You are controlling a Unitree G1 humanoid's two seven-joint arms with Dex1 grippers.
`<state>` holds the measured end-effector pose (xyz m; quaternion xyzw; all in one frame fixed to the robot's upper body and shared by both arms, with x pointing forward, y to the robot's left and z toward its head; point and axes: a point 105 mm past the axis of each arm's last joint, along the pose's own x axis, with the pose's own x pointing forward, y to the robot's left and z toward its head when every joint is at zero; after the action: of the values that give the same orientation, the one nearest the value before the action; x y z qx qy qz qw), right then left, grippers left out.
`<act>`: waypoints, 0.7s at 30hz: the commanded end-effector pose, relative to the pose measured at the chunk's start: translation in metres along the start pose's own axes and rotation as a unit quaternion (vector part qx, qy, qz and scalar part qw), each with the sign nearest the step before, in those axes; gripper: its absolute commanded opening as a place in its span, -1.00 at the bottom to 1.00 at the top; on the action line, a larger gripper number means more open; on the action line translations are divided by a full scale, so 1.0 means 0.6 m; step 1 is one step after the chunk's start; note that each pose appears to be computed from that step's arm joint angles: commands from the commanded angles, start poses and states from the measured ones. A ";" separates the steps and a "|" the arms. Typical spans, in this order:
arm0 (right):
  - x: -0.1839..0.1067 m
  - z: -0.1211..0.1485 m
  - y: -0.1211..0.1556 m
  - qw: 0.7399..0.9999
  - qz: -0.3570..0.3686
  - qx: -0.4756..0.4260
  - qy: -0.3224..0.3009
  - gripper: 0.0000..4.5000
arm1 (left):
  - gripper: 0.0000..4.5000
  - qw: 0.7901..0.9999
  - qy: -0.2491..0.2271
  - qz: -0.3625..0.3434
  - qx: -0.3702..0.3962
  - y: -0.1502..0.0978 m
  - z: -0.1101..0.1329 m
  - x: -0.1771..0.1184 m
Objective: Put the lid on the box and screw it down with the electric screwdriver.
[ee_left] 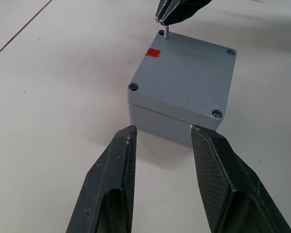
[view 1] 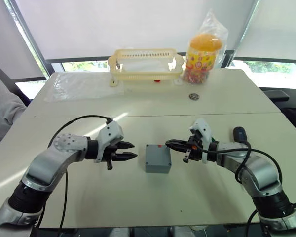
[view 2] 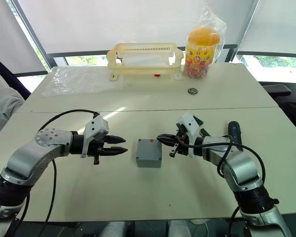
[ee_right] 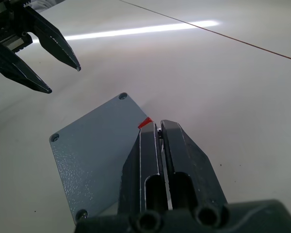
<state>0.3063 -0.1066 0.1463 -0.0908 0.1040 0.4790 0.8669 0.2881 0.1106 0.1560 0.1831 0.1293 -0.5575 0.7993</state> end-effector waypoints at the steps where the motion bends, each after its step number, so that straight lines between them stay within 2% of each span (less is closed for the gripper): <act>1: 0.001 -0.001 -0.004 1.000 -0.007 -0.004 -0.002 -0.99 | -0.22 1.000 -0.011 0.002 0.018 0.002 0.016 0.000; 21: -0.014 -0.002 -0.018 1.000 -0.027 -0.008 0.001 -0.99 | -0.22 1.000 -0.011 -0.001 0.022 0.003 0.014 0.001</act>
<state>0.3100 -0.1162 0.1394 -0.0914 0.1140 0.4611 0.8752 0.2895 0.1105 0.1542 0.1790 0.1297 -0.5581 0.7998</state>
